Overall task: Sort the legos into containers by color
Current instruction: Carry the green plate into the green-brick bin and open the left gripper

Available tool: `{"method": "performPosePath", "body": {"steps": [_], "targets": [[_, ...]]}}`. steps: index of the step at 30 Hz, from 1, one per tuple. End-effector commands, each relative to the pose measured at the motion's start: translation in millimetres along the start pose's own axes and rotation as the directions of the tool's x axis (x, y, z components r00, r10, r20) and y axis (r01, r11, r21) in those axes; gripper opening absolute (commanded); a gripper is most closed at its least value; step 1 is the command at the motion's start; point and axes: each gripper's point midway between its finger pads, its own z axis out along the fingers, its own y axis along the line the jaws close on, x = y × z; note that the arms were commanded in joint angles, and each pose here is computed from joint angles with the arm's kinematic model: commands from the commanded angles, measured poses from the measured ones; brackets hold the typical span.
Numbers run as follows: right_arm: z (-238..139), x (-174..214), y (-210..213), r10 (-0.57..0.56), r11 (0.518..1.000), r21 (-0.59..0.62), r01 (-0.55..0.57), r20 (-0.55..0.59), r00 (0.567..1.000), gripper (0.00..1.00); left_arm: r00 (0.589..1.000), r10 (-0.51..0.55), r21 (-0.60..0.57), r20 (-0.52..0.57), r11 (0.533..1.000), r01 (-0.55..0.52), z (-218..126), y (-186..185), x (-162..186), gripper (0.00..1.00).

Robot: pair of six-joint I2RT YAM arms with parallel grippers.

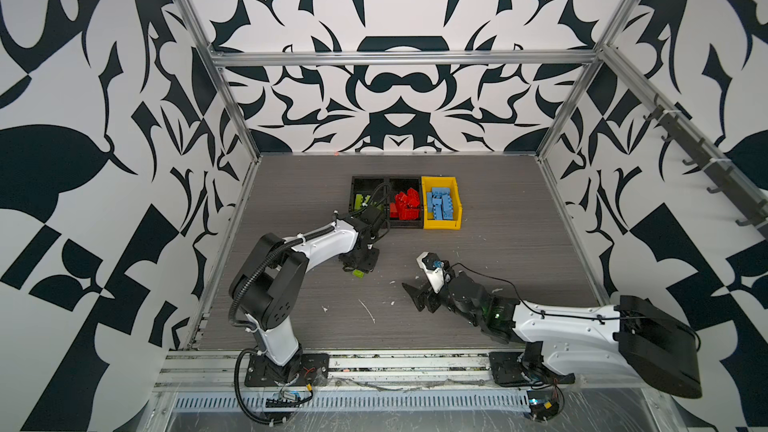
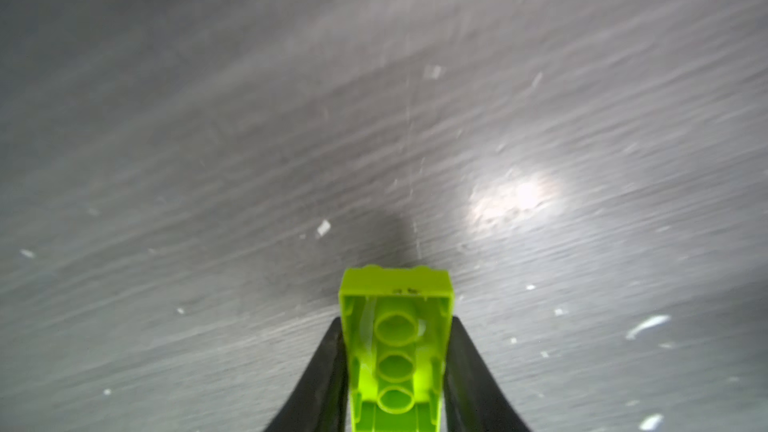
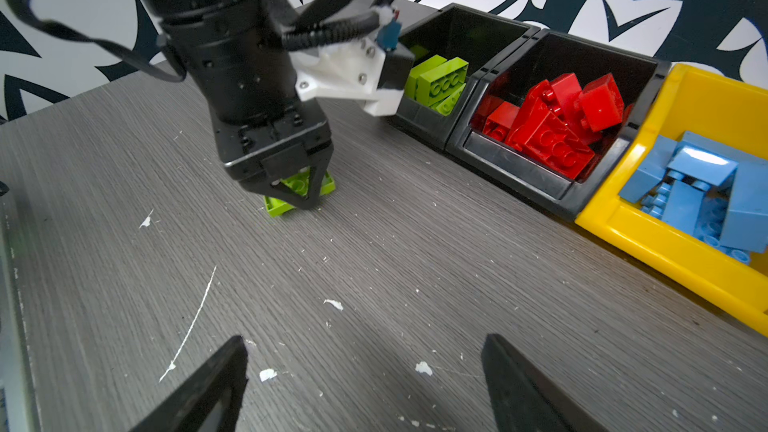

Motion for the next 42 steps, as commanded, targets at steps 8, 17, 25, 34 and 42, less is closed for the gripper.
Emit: {"method": "performPosePath", "body": {"steps": [8,17,25,34,42], "targets": [[2.2,-22.6,8.1,0.007,1.0,-0.028,-0.006,0.048,0.999,0.9,0.97,-0.049,0.008,0.237,0.999,0.049,-72.2,24.6,-92.7,0.34],[5.7,-19.4,7.7,0.005,1.0,-0.022,-0.005,0.037,0.999,0.9,0.902,-0.093,0.041,0.422,0.996,0.083,-92.6,51.3,-186.8,0.34],[4.3,-20.4,5.4,0.004,1.0,-0.012,-0.004,0.045,0.999,0.9,0.92,-0.095,0.062,0.379,0.995,0.077,-56.5,56.5,-217.9,0.34],[5.1,-20.1,4.7,-0.003,1.0,-0.005,0.003,0.043,0.999,0.91,0.921,-0.112,0.115,0.374,0.991,0.074,-35.4,54.6,-225.9,0.39],[3.8,-21.2,2.3,-0.004,1.0,0.007,0.003,0.048,0.999,0.91,0.906,-0.098,0.054,0.412,0.995,0.083,-47.1,66.3,-228.1,0.69]]}}
